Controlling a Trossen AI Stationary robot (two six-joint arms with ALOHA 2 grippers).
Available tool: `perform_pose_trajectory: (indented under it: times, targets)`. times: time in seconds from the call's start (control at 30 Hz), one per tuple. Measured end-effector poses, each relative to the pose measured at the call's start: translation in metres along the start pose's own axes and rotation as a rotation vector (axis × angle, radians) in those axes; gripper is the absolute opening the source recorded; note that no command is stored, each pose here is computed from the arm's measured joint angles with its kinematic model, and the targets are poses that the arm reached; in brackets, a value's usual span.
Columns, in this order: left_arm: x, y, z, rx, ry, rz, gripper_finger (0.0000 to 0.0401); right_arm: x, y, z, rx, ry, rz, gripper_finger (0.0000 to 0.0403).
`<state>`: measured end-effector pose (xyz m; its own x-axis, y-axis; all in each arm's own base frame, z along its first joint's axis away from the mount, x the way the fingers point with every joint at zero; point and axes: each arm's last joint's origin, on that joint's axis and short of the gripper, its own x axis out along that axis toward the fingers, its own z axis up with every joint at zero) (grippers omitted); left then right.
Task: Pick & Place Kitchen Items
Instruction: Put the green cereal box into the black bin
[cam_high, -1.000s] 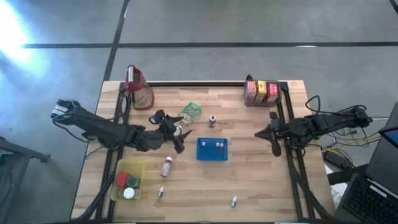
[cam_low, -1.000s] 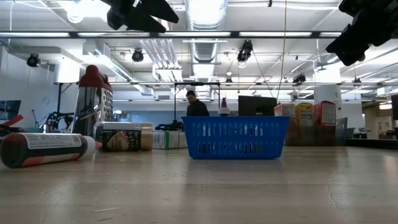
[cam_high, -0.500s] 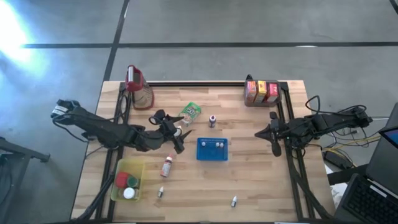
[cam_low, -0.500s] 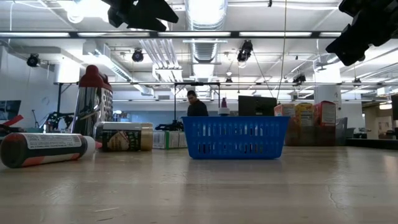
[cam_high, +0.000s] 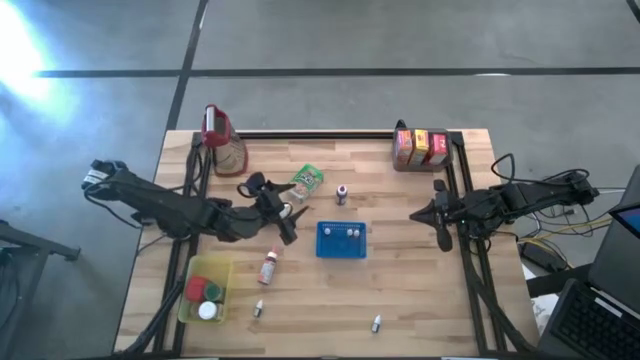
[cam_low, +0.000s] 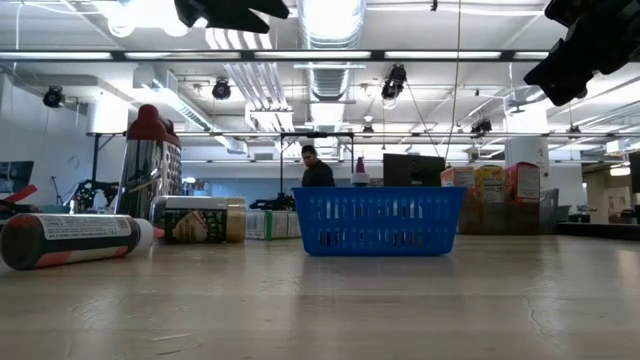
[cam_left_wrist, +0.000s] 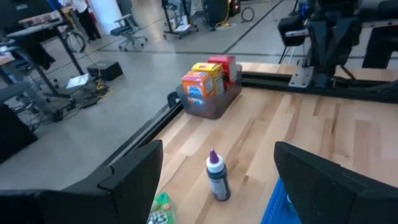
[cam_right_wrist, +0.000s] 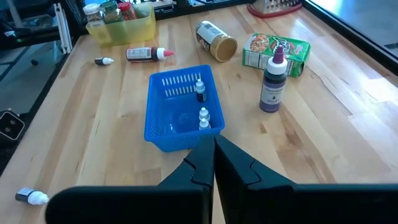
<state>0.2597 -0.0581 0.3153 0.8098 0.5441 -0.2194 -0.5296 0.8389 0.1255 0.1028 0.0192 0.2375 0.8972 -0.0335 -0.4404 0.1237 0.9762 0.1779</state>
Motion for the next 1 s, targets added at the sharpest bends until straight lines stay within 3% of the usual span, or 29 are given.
perform_pose_trajectory:
  times: [0.17, 0.37, 0.53, 0.73, 1.0]
  targets:
    - [0.000, 0.001, 0.006, 0.021, 0.040, 0.086, 0.0312, 0.000, 0.000, 0.000, 0.000, 0.000, 0.000, 0.0008]
    - [0.008, 0.006, 0.019, 0.086, 0.142, 0.113, 0.0312, 0.000, 0.000, 0.000, 0.000, 0.000, 0.001, 0.0008]
    - [0.018, 0.017, 0.022, 0.116, 0.352, 0.089, 0.0312, 0.000, 0.000, 0.000, 0.000, 0.000, 0.001, 0.0008]
    - [0.033, 0.032, 0.016, 0.229, 0.613, 0.122, 0.0312, 0.000, 0.000, 0.000, 0.000, 0.000, 0.001, 0.0008]
    - [0.054, 0.030, -0.003, 0.287, 0.815, 0.044, 0.0312, 0.000, 0.000, 0.000, 0.000, 0.000, 0.001, 0.0008]
